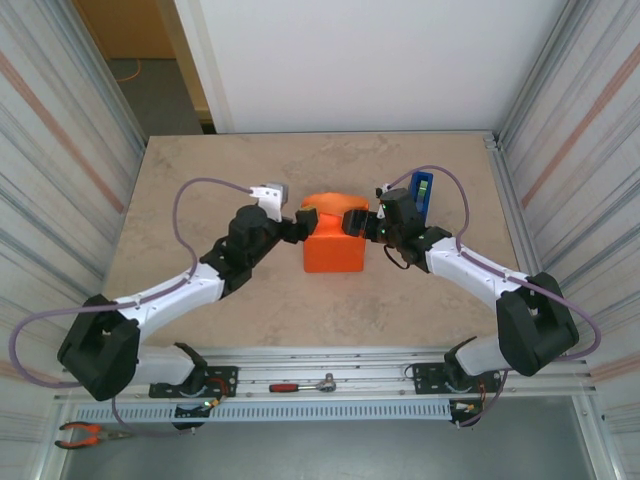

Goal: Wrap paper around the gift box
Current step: Fold the wrapping paper for the gift box.

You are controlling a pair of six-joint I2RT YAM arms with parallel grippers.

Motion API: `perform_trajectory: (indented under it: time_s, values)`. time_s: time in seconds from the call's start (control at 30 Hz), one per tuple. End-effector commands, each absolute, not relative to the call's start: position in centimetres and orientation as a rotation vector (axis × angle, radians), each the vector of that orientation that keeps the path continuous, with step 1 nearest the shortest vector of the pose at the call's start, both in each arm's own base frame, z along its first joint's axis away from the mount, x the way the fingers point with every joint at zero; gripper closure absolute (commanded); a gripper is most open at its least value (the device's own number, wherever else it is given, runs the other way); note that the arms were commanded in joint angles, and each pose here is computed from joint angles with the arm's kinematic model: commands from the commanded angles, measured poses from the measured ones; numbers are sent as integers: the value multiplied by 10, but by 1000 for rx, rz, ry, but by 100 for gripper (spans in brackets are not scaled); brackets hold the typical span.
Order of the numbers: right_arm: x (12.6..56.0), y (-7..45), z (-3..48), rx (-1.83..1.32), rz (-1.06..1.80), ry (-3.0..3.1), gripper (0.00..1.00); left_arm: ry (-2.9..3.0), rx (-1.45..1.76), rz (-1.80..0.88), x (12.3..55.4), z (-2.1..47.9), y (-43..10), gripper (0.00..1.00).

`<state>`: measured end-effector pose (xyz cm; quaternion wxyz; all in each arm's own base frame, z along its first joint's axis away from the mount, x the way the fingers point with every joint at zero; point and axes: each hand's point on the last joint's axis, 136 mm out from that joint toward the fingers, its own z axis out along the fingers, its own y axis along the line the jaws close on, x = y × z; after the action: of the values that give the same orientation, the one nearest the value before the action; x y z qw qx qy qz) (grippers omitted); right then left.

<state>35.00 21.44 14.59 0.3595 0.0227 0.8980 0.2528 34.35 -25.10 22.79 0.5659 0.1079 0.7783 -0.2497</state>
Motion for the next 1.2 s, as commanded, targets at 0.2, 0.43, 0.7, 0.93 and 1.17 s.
perform_trajectory:
  time_s: [0.2,0.43,0.7,0.93,1.17]
  values:
    - [323,206,109,51,580,2466,12,1839,264,-411,345,204,-259,23]
    - [321,205,108,46,579,2472,12,1830,283,-367,335,201,-270,46]
    - [319,208,108,31,595,2479,12,1840,247,-314,330,194,-269,72]
    - [316,209,109,16,603,2484,13,1844,239,-283,330,194,-267,71]
    - [316,209,112,15,607,2481,13,1851,258,-257,332,193,-268,88]
